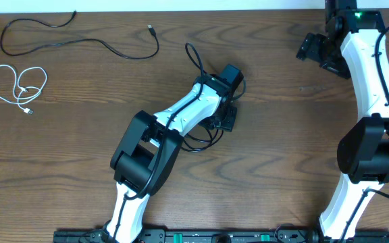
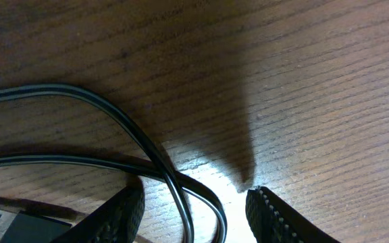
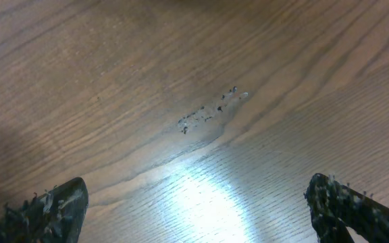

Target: Untangle cables

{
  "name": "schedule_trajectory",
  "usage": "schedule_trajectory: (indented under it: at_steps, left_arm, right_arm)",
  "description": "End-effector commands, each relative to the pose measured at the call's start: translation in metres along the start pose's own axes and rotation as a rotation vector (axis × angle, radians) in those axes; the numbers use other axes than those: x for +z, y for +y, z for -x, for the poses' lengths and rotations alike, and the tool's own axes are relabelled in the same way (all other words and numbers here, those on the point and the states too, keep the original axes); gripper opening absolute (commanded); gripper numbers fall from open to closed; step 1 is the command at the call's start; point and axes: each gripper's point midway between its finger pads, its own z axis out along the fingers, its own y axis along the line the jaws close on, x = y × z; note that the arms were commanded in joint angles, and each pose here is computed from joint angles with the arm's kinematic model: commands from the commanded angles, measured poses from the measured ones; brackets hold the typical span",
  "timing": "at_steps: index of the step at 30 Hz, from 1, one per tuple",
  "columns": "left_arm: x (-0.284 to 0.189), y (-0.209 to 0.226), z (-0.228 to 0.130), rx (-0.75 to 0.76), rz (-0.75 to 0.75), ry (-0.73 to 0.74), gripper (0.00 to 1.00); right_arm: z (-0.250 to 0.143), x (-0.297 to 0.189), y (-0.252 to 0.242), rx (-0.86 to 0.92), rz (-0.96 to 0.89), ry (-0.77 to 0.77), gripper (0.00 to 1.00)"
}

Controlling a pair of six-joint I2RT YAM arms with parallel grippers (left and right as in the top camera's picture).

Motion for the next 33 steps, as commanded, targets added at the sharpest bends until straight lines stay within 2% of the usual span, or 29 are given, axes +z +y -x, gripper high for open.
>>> schedule_trajectory:
  at_steps: [1, 2, 8, 10, 11, 16, 21, 27, 33]
  left_arm:
    - [0.015, 0.004, -0.004, -0.007, 0.022, 0.031, 0.54]
    - [0.016, 0.004, -0.005, -0.007, 0.023, 0.034, 0.52]
    - [0.019, 0.003, -0.007, -0.002, 0.025, 0.042, 0.25]
    - [0.019, 0.003, -0.007, -0.001, 0.025, 0.042, 0.10]
    - [0.019, 0.003, -0.007, -0.002, 0.025, 0.043, 0.08]
    - [0.007, 0.000, -0.006, -0.012, 0.020, 0.039, 0.08]
    - [-0.046, -0.017, 0.013, -0.069, -0.050, -0.075, 0.07]
    - [-0.154, -0.051, 0.031, -0.020, -0.236, -0.332, 0.07]
    - [-0.257, -0.063, 0.025, -0.016, -0.351, -0.571, 0.08]
  right_arm:
    - [0.001, 0.002, -0.001, -0.009, -0.013, -0.002, 0.99]
    - [0.001, 0.002, -0.001, -0.008, -0.013, -0.002, 0.99]
    - [0.001, 0.002, -0.001, -0.008, -0.013, -0.002, 0.99]
    - [0.001, 0.002, -0.001, -0.009, -0.013, -0.002, 0.99]
    - [0.001, 0.002, -0.001, -0.009, -0.013, -0.002, 0.99]
    - [0.001, 0.002, -0.001, -0.009, -0.013, -0.002, 0.99]
    - [0.001, 0.002, -0.001, -0.009, -0.013, -0.002, 0.99]
    - [0.001, 0.002, -0.001, -0.009, -0.013, -0.002, 0.99]
    - [0.001, 0.002, -0.001, -0.008, -0.013, -0.002, 0.99]
